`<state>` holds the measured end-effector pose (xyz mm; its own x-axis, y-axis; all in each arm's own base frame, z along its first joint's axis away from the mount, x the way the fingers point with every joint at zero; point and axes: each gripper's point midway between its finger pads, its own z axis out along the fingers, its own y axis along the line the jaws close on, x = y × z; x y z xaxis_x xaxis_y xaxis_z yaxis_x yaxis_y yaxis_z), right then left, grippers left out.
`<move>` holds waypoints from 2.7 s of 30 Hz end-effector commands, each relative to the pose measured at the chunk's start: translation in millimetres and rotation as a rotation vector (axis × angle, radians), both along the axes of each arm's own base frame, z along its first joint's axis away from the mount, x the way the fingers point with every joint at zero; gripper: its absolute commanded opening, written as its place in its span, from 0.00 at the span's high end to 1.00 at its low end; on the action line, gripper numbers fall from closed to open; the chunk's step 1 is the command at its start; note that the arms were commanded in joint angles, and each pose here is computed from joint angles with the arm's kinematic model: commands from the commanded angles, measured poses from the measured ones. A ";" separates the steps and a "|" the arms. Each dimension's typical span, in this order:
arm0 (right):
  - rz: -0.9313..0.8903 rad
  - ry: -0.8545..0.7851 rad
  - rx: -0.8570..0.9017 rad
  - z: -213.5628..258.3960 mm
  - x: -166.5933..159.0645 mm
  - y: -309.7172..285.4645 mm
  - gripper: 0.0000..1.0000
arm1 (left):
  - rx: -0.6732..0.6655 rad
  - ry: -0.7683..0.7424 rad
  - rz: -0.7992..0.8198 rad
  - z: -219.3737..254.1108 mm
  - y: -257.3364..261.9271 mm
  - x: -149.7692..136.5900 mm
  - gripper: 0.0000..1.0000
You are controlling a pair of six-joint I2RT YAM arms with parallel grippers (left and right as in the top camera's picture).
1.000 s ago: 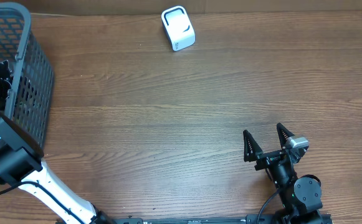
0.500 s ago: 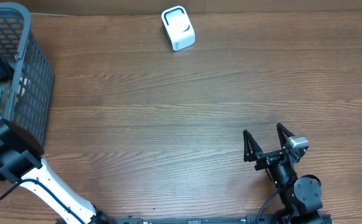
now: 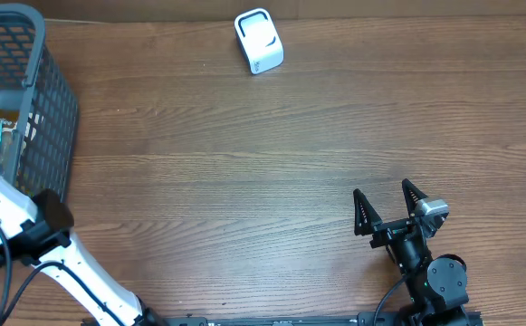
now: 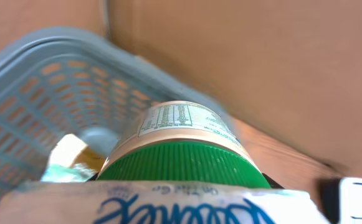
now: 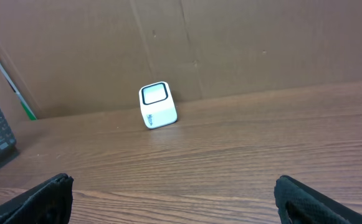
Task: Scan the item barcode
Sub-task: 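Grasp the green-capped jar with Kleenex pack and lift from basket, then carry the held items with the left gripper toward the white scanner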
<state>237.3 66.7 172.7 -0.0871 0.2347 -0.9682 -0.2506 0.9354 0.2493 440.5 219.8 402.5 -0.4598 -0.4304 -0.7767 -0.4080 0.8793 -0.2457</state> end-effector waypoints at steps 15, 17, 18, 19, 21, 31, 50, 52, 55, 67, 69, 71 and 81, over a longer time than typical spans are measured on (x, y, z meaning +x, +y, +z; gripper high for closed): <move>-0.002 -0.002 0.001 -2.2 0.2 -0.6 0.00 | -0.010 0.093 -0.449 7.8 -258.3 -5.3 0.53; -0.002 -0.002 0.001 -2.2 0.2 -0.6 0.00 | -0.010 0.108 -0.517 3.9 -288.3 -7.8 0.52; -0.002 -0.002 0.001 -2.2 0.2 -0.6 0.00 | -0.018 0.120 -0.541 0.8 -303.6 -9.7 0.51; -0.002 -0.002 0.001 -2.2 0.2 -0.6 0.00 | -0.027 0.136 -0.558 -3.3 -318.6 -11.8 0.51; -0.002 -0.002 0.001 -2.2 0.2 -0.6 0.00 | -0.028 0.170 -0.571 -12.0 -340.1 -15.3 0.50; -0.003 -0.002 0.001 -2.2 0.2 -0.7 0.00 | 0.043 0.423 -0.543 -96.6 -439.8 -38.8 0.44; -0.002 -0.002 0.001 -2.2 0.2 -0.6 0.00 | -0.069 0.604 -0.564 -259.4 -528.0 -44.1 0.45; -0.002 -0.002 0.001 -2.2 0.2 -0.6 0.00 | -0.067 0.605 -0.572 -272.9 -532.4 -45.4 0.45; -0.002 -0.002 0.001 -2.2 0.2 -0.6 0.00 | -0.070 0.599 -0.578 -284.4 -538.6 -47.2 0.45; -0.002 -0.002 0.001 -2.2 0.2 -0.6 0.00 | -0.072 0.586 -0.608 -312.2 -560.2 -60.9 0.45; -0.002 -0.002 0.001 -2.2 0.2 -0.6 0.00 | -0.071 0.585 -0.611 -312.0 -561.8 -61.9 0.45; -0.002 -0.002 0.001 -2.2 0.2 -0.6 0.00 | -0.070 0.584 -0.617 -312.0 -564.0 -63.5 0.45; -0.002 -0.002 0.001 -2.2 0.2 -0.6 0.00 | -0.029 0.557 -0.620 -321.0 -574.0 -71.2 0.44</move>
<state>237.3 66.7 172.7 -0.0873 0.2351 -0.9681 -0.2509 0.9352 0.2497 370.6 -349.9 76.3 -0.9444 0.0286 -0.3276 0.0896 0.9809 -0.1725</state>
